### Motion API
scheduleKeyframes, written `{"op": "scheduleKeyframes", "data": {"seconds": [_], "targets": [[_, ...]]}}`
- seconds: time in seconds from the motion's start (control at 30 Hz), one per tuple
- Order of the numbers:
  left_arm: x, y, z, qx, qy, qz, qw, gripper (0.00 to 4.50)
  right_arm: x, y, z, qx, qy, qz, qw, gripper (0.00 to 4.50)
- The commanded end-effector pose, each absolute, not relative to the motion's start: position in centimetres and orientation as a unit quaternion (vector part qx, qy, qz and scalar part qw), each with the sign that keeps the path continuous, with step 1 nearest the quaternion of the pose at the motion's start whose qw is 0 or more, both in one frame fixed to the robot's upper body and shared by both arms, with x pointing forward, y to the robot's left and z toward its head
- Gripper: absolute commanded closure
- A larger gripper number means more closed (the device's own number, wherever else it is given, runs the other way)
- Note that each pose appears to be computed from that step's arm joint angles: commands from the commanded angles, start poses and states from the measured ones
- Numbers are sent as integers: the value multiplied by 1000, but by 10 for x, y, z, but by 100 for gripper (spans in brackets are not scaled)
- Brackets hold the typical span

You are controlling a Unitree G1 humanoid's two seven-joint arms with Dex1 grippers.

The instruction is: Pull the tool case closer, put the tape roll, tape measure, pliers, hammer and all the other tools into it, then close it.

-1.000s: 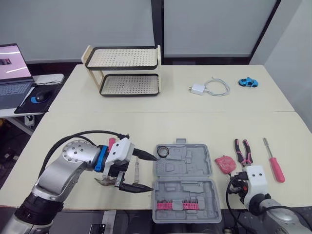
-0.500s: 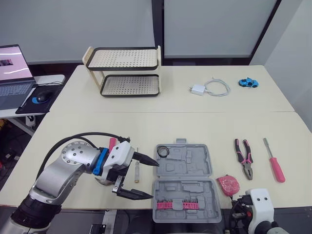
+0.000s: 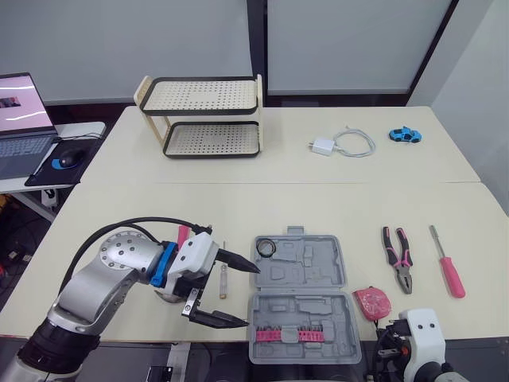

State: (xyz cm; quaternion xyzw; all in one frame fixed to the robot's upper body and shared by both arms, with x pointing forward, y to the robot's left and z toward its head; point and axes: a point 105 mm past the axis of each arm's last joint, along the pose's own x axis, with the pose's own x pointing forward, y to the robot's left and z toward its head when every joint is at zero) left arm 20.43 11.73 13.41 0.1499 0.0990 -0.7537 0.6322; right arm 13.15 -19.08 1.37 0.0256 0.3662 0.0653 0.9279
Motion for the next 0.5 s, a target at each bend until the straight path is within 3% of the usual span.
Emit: {"op": "scheduleKeyframes", "data": {"seconds": [0.03,0.5], "targets": [[203,114,137,157,84,-758,628,0,132,-188,23,27,355,72,932,447],[205,113,136,161,79,-755,631,0,128,-193,24,34,366,68,927,447]]}}
